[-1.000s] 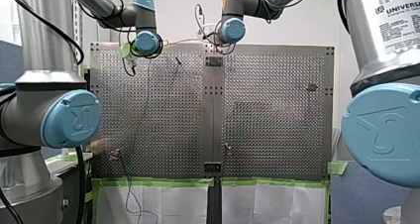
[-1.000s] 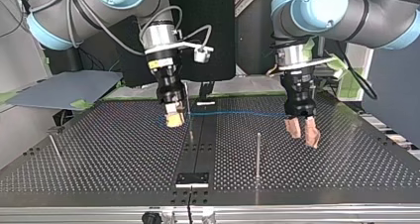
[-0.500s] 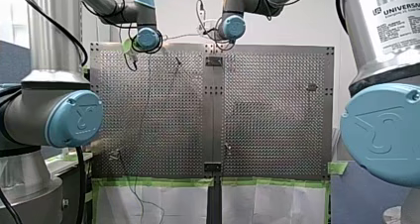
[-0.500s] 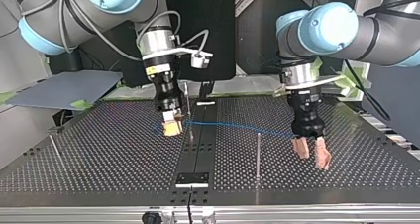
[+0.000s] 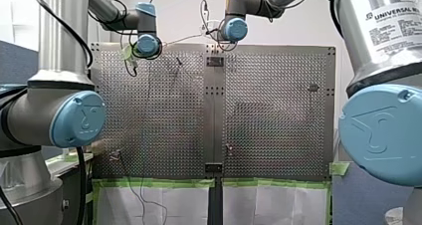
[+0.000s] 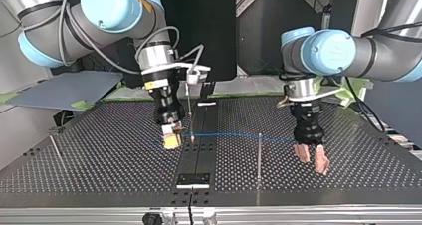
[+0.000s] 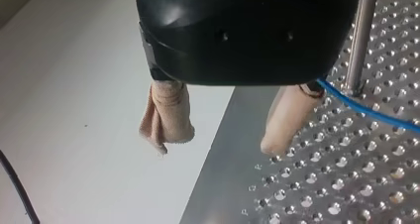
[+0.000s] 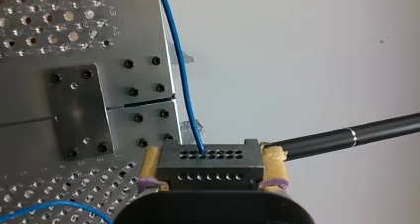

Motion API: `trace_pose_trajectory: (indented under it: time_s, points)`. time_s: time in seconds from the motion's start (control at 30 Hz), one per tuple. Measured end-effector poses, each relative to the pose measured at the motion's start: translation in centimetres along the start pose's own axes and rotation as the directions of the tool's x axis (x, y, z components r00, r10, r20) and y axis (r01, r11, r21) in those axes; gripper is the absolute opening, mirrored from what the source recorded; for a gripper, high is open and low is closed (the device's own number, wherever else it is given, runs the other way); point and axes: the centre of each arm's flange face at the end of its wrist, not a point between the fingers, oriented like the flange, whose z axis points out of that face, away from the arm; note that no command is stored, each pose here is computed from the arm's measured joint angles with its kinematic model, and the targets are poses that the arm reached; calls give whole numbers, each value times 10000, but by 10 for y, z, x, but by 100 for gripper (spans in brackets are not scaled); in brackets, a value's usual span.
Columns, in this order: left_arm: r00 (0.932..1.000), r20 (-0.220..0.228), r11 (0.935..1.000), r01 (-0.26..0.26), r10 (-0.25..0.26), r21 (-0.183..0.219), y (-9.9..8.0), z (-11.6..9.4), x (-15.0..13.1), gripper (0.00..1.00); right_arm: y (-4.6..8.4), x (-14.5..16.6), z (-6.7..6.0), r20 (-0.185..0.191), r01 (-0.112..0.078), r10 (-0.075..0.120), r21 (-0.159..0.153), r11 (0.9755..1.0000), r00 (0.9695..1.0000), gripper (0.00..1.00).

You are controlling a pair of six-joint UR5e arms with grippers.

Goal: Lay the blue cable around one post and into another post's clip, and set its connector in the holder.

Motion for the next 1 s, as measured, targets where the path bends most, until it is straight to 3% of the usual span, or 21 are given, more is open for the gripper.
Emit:
trace_pose_trajectory:
  time_s: [0.33,0.67,1.0]
  points:
    - [9986,-512,9994,-83,100,327,9,24,14,100,15,-12,15,54,21,-20,-160,9999,10000,16]
    - [9954,-943,9996,-134,157,246,27,48,35,100,34,-19,25,48,16,-14,-379,9993,10000,16]
    - [9912,-1306,9995,-192,224,253,44,58,53,100,54,-57,34,593,140,-100,-681,9976,9982,16]
